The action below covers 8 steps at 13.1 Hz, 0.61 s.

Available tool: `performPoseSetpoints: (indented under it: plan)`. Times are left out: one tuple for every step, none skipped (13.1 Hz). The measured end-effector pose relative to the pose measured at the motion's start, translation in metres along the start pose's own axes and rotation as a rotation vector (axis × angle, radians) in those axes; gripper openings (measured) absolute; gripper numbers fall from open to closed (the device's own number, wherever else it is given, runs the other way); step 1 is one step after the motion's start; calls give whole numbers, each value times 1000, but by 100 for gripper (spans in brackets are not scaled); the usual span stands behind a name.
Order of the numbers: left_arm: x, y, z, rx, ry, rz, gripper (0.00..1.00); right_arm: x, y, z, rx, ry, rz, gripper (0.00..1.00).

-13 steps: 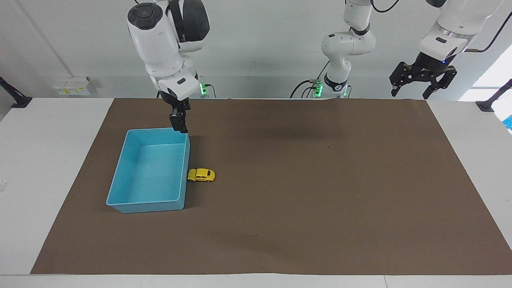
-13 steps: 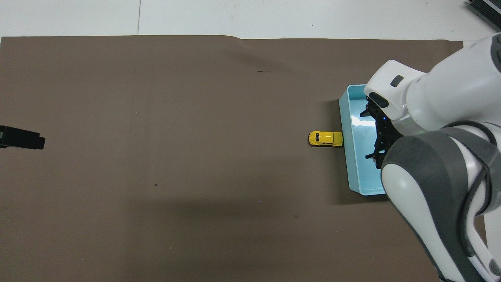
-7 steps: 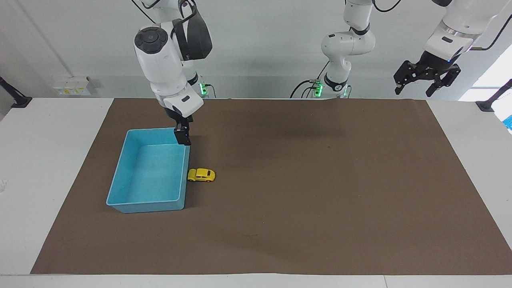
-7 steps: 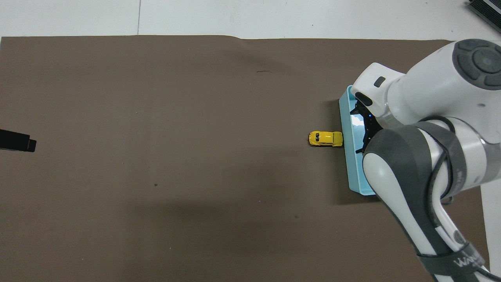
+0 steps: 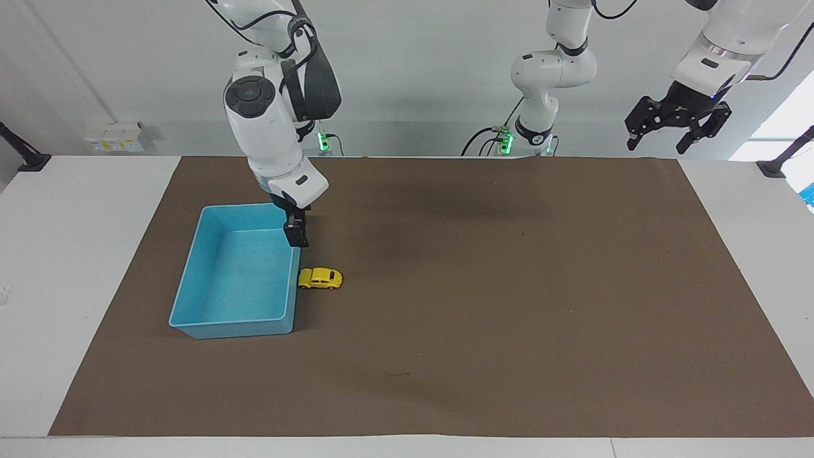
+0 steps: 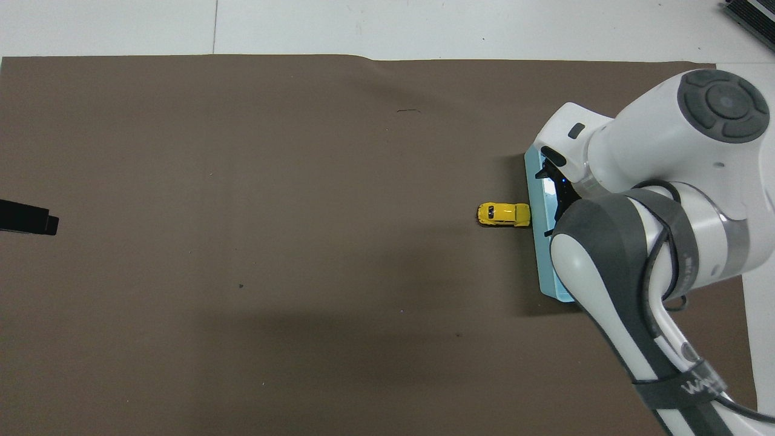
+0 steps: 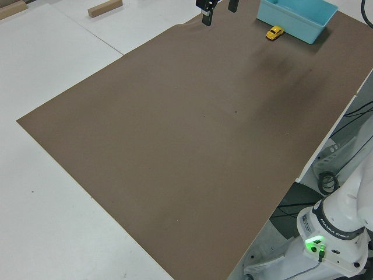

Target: Wind up and store yellow beetle car

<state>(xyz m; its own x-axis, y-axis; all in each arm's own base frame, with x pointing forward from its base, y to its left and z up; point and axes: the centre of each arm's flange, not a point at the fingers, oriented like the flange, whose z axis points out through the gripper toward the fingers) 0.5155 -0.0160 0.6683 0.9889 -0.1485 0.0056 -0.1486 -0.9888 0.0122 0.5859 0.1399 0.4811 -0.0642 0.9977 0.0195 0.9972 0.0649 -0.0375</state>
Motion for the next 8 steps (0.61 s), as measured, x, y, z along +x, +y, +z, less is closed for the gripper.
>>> performPoseSetpoints:
  plan:
    - [0, 0, 0, 0, 0, 0, 100, -1, 1, 6, -3, 0, 2, 100]
    - [0, 1, 0, 0, 0, 1, 100, -3, 2, 13, -3, 0, 5, 100]
    - [0, 2, 0, 0, 1, 5, 100, -5, 4, 22, 0, 0, 6, 100]
    - [2, 5, -1, 2, 10, 10, 100, -6, 6, 30, -2, 1, 6, 100]
    - [4, 8, -3, 5, 29, 16, 100, -6, 9, 39, -4, 2, 5, 100]
    - [5, 9, -4, 6, 40, 19, 100, -6, 11, 45, -6, 3, 4, 100]
    - [5, 9, -4, 6, 41, 20, 100, -5, 13, 48, -7, 3, 4, 100]
    - [5, 9, -4, 6, 41, 20, 100, -5, 14, 51, -8, 4, 3, 100]
